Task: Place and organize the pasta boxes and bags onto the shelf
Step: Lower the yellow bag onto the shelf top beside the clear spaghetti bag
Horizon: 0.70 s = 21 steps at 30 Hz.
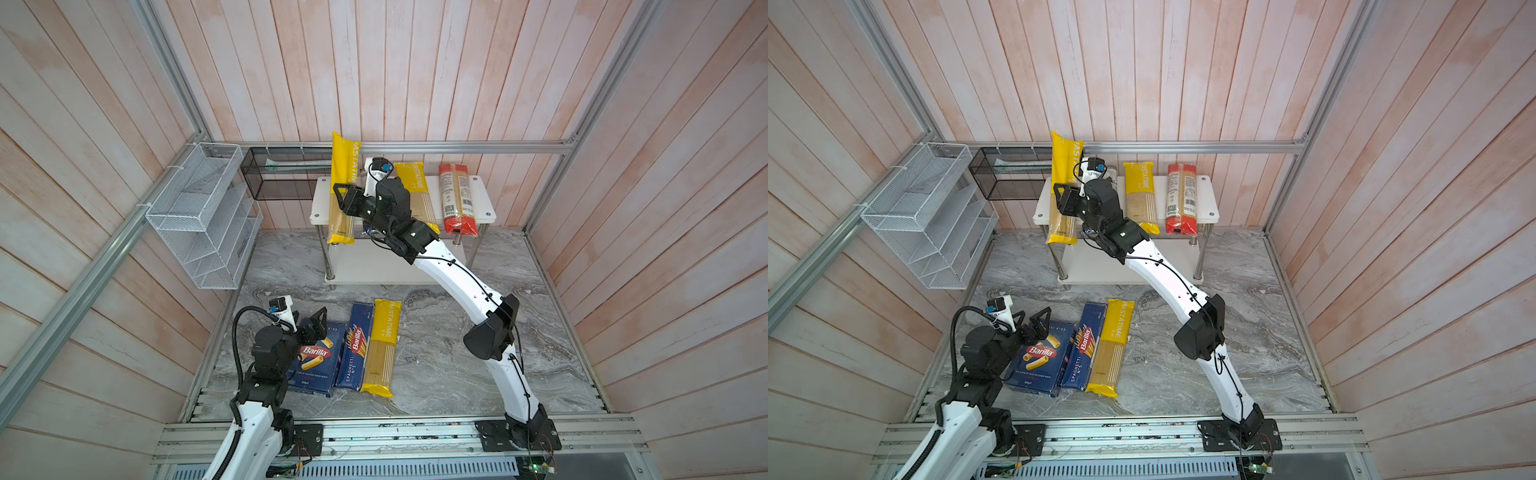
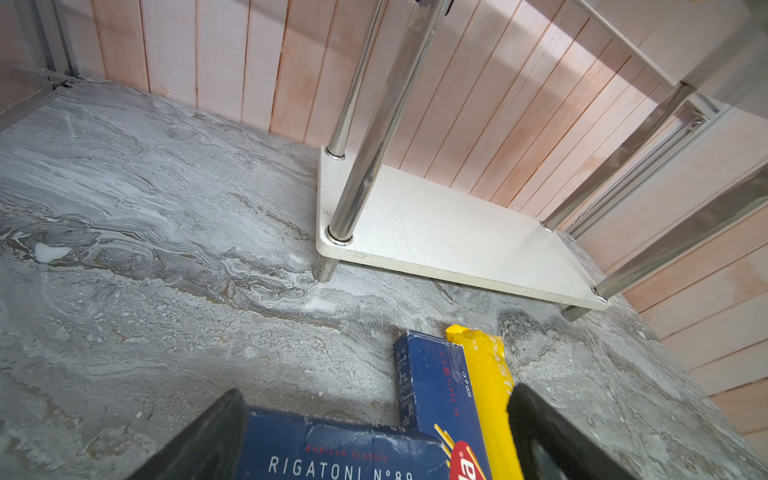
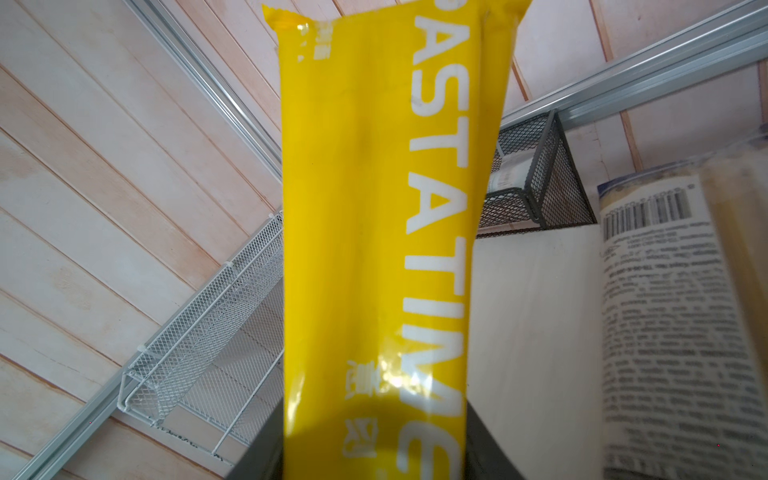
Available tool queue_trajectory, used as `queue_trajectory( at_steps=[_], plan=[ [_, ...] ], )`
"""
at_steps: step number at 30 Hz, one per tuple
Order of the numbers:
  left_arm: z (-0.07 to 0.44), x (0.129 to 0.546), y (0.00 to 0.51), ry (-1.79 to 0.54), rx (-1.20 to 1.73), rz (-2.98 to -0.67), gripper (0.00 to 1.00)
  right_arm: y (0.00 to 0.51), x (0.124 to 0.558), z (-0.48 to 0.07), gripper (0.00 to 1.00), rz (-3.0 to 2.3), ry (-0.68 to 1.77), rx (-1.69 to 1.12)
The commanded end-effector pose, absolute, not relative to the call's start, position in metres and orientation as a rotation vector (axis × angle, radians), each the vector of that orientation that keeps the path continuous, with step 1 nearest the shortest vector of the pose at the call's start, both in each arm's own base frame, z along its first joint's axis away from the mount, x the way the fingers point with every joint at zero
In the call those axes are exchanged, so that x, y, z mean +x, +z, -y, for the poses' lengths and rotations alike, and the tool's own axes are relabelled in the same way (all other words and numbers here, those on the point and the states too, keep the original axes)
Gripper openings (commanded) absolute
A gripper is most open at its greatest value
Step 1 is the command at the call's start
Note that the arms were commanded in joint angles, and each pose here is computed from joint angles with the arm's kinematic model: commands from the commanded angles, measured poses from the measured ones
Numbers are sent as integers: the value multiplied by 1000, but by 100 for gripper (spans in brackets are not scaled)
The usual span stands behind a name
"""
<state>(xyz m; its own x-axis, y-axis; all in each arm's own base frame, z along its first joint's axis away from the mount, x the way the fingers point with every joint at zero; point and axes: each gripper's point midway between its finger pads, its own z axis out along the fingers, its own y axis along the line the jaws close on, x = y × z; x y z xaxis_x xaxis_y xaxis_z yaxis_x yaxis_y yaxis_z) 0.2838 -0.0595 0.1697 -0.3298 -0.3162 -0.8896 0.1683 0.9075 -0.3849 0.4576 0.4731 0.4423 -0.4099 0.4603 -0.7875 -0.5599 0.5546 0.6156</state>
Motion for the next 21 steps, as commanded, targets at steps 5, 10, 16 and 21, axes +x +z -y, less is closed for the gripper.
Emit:
queue_trajectory(
  at_steps=[5,10,16,21],
  plan=[
    [60,283,168,-500,-104,-1839,100,500,464,-448,51,-1453,1158,-1],
    [60,283,168,-500,-104,-1842,100,504,463,-447,54,-1441,1171,8],
    [60,283,168,-502,-105,-1841,100,507,465,-444,58,-1423,1173,28],
    [64,282,169,-514,-83,-1833,100,509,463,-444,58,-1421,1174,21]
  ],
)
